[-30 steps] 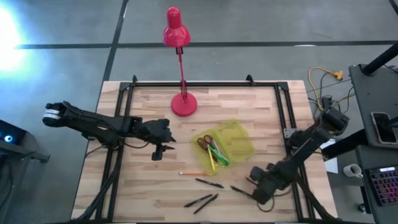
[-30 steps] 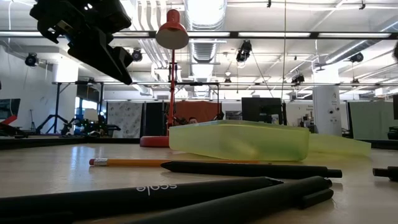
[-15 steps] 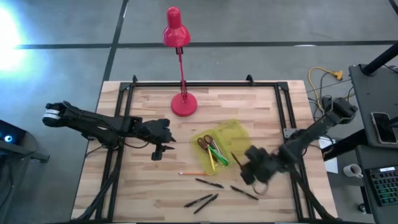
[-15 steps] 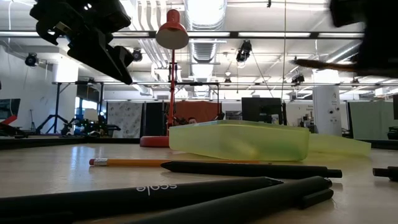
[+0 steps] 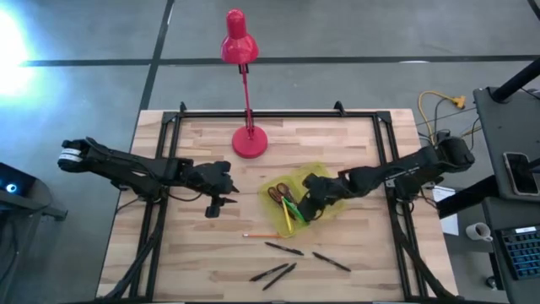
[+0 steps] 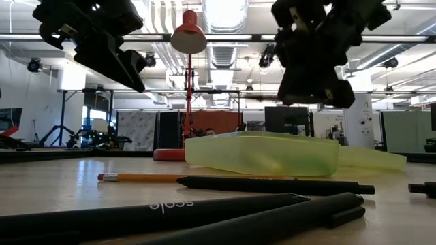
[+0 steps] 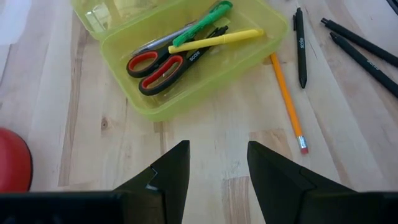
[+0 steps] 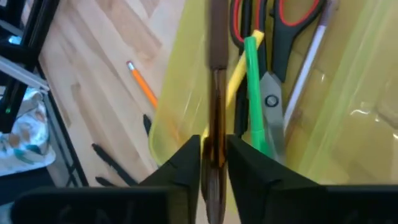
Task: Pick & place school supplies into a supply box
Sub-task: Put the brown pen into the yellow supply box, then put the orange pencil into the yellow supply box
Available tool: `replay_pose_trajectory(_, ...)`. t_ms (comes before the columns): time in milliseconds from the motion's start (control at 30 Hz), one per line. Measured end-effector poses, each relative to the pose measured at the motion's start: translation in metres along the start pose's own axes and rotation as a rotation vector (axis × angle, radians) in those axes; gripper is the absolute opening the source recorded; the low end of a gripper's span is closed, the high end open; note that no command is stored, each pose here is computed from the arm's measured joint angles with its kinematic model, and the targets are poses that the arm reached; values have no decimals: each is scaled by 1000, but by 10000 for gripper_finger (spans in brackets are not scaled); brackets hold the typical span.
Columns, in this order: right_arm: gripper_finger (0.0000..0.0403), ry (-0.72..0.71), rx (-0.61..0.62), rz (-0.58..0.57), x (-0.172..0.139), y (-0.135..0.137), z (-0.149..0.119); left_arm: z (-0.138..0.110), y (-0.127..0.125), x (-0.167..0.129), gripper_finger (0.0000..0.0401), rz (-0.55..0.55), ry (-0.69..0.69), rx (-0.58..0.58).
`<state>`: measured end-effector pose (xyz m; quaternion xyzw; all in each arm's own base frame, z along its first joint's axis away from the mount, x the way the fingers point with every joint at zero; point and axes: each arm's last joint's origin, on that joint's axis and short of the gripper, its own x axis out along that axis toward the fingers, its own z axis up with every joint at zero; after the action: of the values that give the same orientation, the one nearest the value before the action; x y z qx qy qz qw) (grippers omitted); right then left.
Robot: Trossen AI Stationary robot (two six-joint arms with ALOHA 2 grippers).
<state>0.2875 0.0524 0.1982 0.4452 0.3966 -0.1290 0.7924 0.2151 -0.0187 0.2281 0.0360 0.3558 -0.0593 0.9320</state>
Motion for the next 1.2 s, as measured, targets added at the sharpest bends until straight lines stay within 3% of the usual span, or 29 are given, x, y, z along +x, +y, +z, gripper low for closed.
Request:
replay_pose_trajectory(233,143,-21,20,21,-6,4,0,0,0,0,145,0,0,26)
replay_pose_trajectory(433,175,-17,9,-8,-17,4,-6,0,0,0,145,0,-3,24)
replay_pose_trajectory(500,177,14,-8,-43,-21,3,-13,3,0,0,145,-6,-35,-50)
replay_pose_trajectory(633,174,95,-56,-126,-30,0,-34,15,-2,-3,145,-55,-97,-352)
replay_pose_trajectory(800,169,160,-68,-224,-37,0,-69,24,-2,-3,145,-73,-179,-489)
replay_pose_trajectory(933,169,139,-48,-274,-43,2,-96,32,-5,-3,145,-97,-249,-474)
replay_pose_trajectory(1200,169,127,44,-334,-54,-5,-142,24,-36,11,145,-142,-150,-268)
